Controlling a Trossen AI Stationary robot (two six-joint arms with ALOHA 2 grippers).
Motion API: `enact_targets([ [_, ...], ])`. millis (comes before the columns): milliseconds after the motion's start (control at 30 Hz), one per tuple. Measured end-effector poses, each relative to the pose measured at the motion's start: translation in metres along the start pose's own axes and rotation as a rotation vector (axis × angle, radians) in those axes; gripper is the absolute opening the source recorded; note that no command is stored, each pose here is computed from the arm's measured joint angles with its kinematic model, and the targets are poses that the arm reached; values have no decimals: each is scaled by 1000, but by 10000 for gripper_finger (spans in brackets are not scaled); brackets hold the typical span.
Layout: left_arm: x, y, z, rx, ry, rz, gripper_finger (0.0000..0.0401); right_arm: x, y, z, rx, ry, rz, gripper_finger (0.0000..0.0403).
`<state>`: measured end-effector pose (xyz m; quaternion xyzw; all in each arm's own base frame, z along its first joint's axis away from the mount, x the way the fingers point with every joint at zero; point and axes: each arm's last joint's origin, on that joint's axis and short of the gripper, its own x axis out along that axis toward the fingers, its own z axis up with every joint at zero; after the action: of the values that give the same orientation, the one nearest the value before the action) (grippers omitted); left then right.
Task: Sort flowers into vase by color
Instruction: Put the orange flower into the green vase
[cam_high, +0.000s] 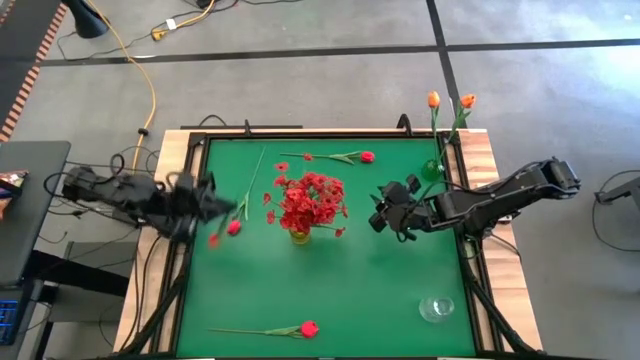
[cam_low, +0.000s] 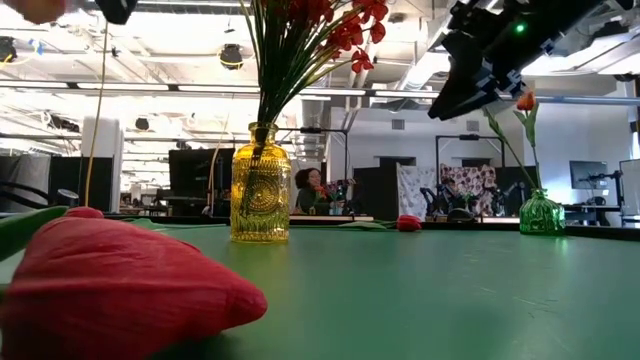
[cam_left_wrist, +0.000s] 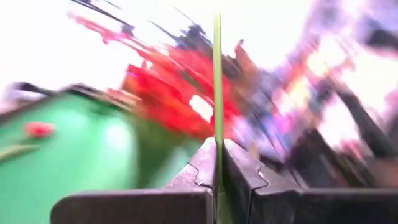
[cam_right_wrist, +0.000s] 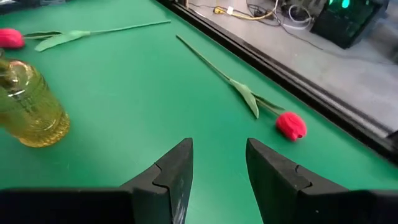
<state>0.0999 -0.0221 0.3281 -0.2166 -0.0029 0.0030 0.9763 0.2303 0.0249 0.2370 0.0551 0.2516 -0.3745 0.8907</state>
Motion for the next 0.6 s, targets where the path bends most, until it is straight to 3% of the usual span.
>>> enact_targets([
  [167, 1, 12, 15, -144, -204, 188, 0, 5, -2, 8, -100, -40, -9, 176],
  [333, 7, 33, 20, -400, -337, 384, 0, 11, -4, 22, -217, -122, -22, 176],
  [500, 18, 65, 19, -587, -304, 500, 0, 17, -8, 40, -503, -217, -80, 176],
  [600, 29, 92, 22, -635, -230, 517, 0, 20, -12, 50, -711, -258, -138, 176],
])
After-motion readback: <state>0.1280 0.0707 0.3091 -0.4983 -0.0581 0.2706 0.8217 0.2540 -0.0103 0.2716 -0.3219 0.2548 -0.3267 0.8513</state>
